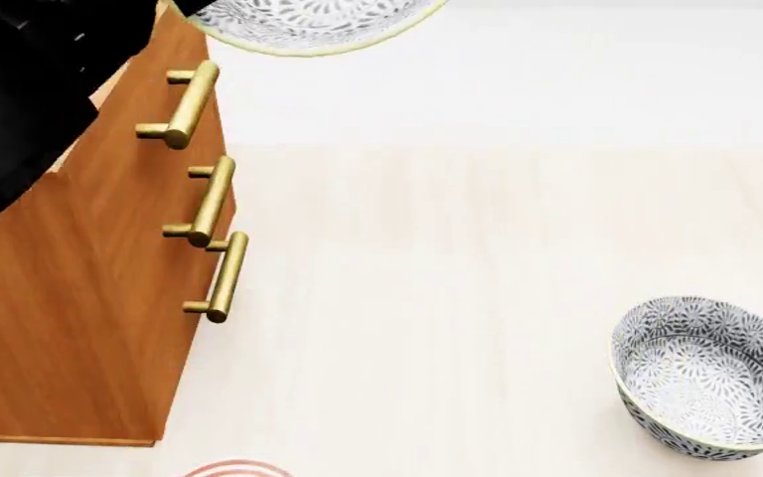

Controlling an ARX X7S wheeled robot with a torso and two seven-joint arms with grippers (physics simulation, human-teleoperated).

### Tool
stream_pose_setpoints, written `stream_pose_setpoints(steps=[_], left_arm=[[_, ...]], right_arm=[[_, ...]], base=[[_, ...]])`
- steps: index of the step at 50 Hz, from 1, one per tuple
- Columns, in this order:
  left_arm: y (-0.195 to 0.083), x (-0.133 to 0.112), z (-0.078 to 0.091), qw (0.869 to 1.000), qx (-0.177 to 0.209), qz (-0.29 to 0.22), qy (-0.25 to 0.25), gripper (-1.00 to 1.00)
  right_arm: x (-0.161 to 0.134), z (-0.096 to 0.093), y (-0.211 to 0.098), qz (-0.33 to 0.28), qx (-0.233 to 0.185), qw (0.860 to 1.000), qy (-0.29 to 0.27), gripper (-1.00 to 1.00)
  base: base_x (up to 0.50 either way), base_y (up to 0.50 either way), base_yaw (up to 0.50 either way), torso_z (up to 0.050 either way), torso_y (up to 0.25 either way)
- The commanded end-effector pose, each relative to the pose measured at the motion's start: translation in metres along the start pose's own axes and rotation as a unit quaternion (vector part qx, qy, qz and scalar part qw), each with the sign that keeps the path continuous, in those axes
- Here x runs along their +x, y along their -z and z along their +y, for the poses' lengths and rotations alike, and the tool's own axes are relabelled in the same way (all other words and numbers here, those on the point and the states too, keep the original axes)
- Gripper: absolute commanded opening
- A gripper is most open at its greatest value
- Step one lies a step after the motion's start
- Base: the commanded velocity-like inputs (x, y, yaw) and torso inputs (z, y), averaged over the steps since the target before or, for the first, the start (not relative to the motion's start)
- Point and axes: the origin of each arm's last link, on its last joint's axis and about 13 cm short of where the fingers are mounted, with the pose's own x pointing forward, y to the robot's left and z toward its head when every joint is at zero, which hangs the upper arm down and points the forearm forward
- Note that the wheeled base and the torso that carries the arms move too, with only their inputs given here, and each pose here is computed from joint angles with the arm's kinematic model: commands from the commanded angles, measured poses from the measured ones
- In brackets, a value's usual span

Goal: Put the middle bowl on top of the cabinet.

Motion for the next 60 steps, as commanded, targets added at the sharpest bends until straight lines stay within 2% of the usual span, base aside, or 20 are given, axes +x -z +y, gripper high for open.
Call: stream_pose_setpoints(steps=[1,8,11,20,25,32,36,40,41,46,53,60], left_arm=[[-0.041,0.030,-0.004,0.994,-0.066,0.019,-0.088,-1.00],[-0.061,0.050,0.002,0.987,-0.106,0.034,-0.120,-1.00],[-0.064,0.065,0.007,0.978,-0.121,0.035,-0.164,-1.00],[-0.069,0.089,0.023,0.954,-0.179,0.041,-0.236,-1.00],[-0.072,0.100,0.029,0.942,-0.177,0.016,-0.285,-1.00],[-0.072,0.115,0.045,0.914,-0.212,0.012,-0.345,-1.00],[-0.070,0.124,0.049,0.909,-0.208,0.012,-0.361,-1.00],[-0.071,0.128,0.054,0.900,-0.223,0.013,-0.373,-1.00],[-0.070,0.128,0.056,0.894,-0.235,0.021,-0.380,-1.00],[-0.072,0.130,0.064,0.885,-0.246,0.008,-0.395,-1.00],[-0.074,0.131,0.076,0.865,-0.268,-0.006,-0.425,-1.00],[-0.077,0.131,0.087,0.849,-0.265,-0.027,-0.455,-1.00]], right_arm=[[-0.004,-0.003,0.000,0.003,-0.002,1.000,0.006,1.00],[-0.005,-0.004,0.000,0.003,-0.002,1.000,0.008,1.00],[-0.006,-0.004,0.001,0.004,-0.001,1.000,0.007,1.00],[-0.008,-0.006,0.000,0.004,-0.002,1.000,0.009,1.00],[-0.009,-0.006,0.000,0.005,-0.001,1.000,0.011,1.00],[-0.008,-0.006,0.000,0.004,-0.001,1.000,0.009,1.00],[-0.007,-0.005,-0.001,0.003,-0.001,1.000,0.007,1.00],[-0.007,-0.005,0.001,0.005,0.000,1.000,0.007,1.00],[-0.007,-0.004,0.001,0.005,0.000,1.000,0.007,1.00],[-0.008,-0.005,0.002,0.005,0.000,1.000,0.009,1.00],[-0.008,-0.004,0.004,0.005,0.001,1.000,0.008,1.00],[-0.009,-0.004,0.002,0.005,0.001,1.000,0.009,1.00]], base=[[0.00,0.00,0.00,0.000,0.000],[0.00,0.00,0.00,0.000,0.000],[0.00,0.00,0.00,0.000,0.000],[0.00,0.00,0.00,0.000,0.000],[0.00,0.00,0.00,0.000,0.000],[0.00,0.00,0.00,0.000,0.002],[0.00,0.00,0.00,0.000,0.000],[0.00,0.00,0.00,0.000,0.000],[0.00,0.00,0.00,0.000,0.000],[0.00,0.00,0.00,0.000,0.000],[0.00,0.00,0.00,0.000,0.000],[0.00,0.00,0.00,0.000,0.000]])
